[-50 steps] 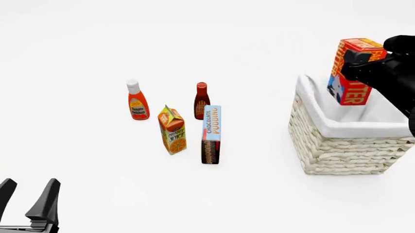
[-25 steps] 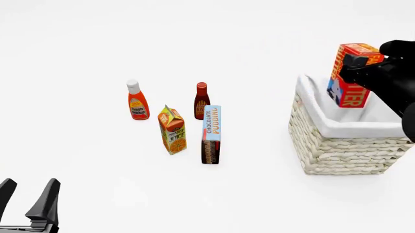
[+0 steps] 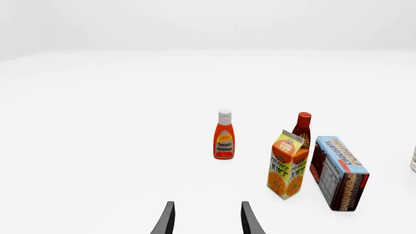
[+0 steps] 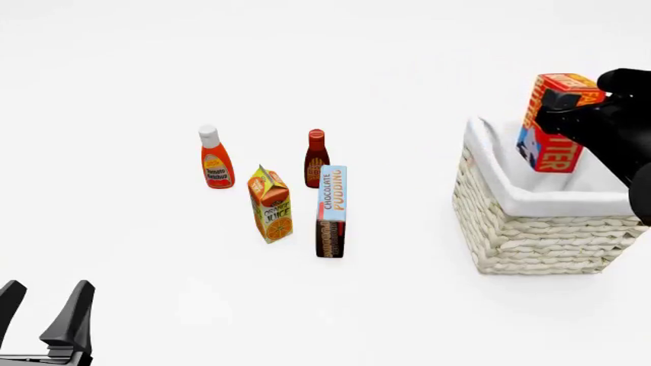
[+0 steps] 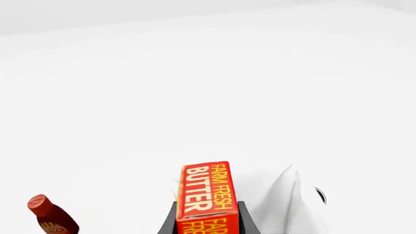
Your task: Pick the butter and place it in the basket.
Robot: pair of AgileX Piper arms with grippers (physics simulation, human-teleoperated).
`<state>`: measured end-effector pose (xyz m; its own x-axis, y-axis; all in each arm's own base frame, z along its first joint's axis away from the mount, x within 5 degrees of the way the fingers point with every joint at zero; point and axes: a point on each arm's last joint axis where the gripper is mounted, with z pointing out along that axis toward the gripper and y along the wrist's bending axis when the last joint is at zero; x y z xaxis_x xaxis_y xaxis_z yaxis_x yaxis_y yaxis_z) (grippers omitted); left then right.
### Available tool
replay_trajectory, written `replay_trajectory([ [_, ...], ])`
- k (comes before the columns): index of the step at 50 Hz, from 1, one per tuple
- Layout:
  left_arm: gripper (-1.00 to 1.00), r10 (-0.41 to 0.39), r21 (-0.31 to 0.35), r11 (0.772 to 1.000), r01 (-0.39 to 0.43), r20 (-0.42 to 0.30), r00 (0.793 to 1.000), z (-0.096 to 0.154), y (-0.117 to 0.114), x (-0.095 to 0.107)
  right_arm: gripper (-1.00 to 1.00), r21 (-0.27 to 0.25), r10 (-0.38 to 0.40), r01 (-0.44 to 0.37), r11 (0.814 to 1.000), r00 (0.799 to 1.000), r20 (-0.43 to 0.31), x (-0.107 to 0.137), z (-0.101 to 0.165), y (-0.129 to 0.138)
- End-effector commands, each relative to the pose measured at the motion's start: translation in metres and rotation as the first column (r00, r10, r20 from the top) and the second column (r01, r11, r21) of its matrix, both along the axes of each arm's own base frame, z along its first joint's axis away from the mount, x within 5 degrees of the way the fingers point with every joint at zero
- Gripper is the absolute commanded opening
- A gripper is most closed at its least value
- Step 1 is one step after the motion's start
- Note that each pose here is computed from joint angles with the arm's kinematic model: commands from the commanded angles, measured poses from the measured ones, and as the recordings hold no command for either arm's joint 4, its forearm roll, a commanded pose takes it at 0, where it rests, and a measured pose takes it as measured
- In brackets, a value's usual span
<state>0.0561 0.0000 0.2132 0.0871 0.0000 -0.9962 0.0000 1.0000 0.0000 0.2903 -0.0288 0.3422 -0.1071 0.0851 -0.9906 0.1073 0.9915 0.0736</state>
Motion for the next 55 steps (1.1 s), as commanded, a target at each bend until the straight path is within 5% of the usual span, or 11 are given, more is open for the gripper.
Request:
replay_trajectory([
  [1,1.0,0.0,0.0,1.0,0.0,0.0,1.0,0.0,0.0,0.0,-1.0,0.016,-0.009,0.009,1.0,1.0,0.03,0.0,0.007,-0.002],
  [55,1.0,0.0,0.0,1.0,0.0,0.0,1.0,0.0,0.0,0.0,-1.0,0.027,-0.041,0.041,0.999,0.999,-0.006,0.013,-0.017,-0.013],
])
